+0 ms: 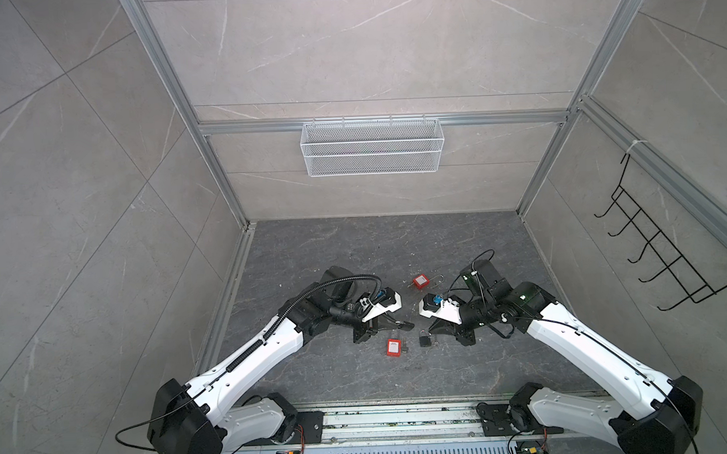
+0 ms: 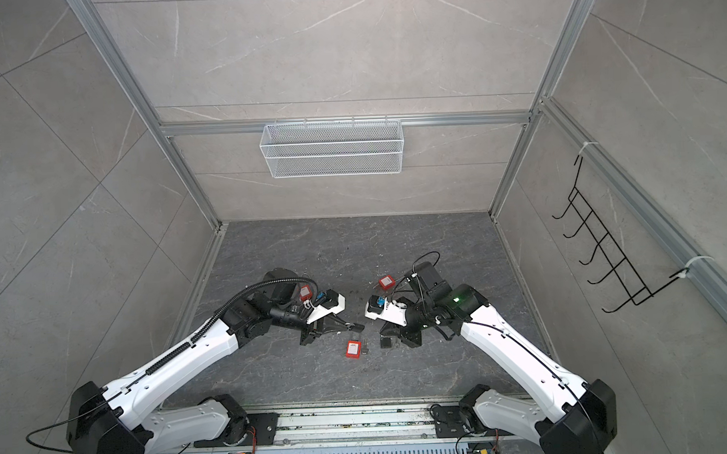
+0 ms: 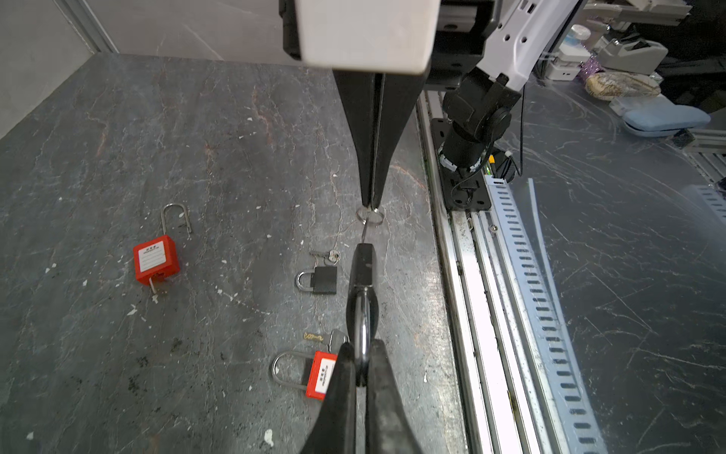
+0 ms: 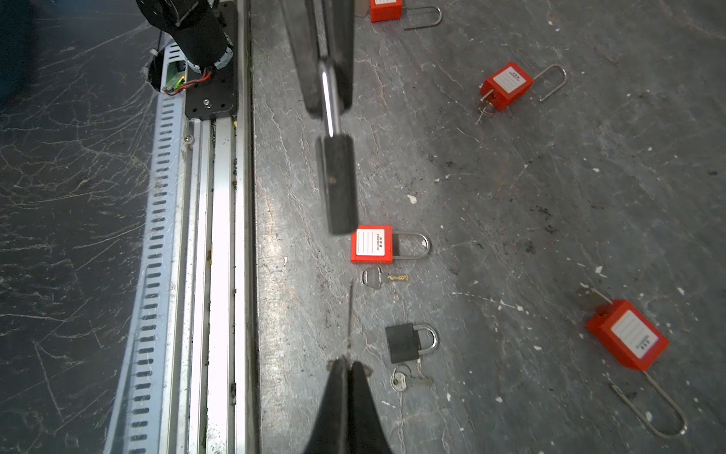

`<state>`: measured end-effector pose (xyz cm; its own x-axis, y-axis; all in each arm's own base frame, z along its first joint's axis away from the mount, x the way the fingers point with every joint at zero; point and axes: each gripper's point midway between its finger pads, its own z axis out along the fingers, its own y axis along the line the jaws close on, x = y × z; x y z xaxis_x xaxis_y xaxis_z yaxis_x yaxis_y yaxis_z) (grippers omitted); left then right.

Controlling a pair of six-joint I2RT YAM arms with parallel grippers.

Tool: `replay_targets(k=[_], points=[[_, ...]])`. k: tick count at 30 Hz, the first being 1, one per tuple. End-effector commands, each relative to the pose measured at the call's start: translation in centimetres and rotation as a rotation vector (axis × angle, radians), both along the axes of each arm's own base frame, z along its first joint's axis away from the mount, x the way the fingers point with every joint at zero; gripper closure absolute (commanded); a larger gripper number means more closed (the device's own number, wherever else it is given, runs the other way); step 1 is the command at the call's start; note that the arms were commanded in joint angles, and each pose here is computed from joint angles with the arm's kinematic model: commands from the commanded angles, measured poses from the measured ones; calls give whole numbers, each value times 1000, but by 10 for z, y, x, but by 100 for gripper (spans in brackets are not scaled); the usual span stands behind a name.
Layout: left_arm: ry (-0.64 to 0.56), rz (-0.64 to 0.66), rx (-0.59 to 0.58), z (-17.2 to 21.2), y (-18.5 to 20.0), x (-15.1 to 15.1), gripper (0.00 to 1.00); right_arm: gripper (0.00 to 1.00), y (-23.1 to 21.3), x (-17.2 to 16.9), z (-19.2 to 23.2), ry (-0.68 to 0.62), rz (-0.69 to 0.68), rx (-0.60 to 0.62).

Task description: Lock with the key

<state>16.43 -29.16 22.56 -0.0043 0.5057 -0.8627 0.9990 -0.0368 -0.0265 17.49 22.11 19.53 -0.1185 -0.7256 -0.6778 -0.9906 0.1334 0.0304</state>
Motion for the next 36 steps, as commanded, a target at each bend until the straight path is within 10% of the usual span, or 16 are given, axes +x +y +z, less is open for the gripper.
replay_targets(k=[1, 14, 36], points=[[-16, -25, 86, 6, 19, -6, 100, 100, -8, 7, -5, -16, -78, -23], [78, -47, 620, -77, 87, -12, 100, 100, -8, 22, -7, -64, -224, 72], [232, -172, 900, -160, 92, 3, 100, 100, 12, 47, -29, 15, -523, 38]])
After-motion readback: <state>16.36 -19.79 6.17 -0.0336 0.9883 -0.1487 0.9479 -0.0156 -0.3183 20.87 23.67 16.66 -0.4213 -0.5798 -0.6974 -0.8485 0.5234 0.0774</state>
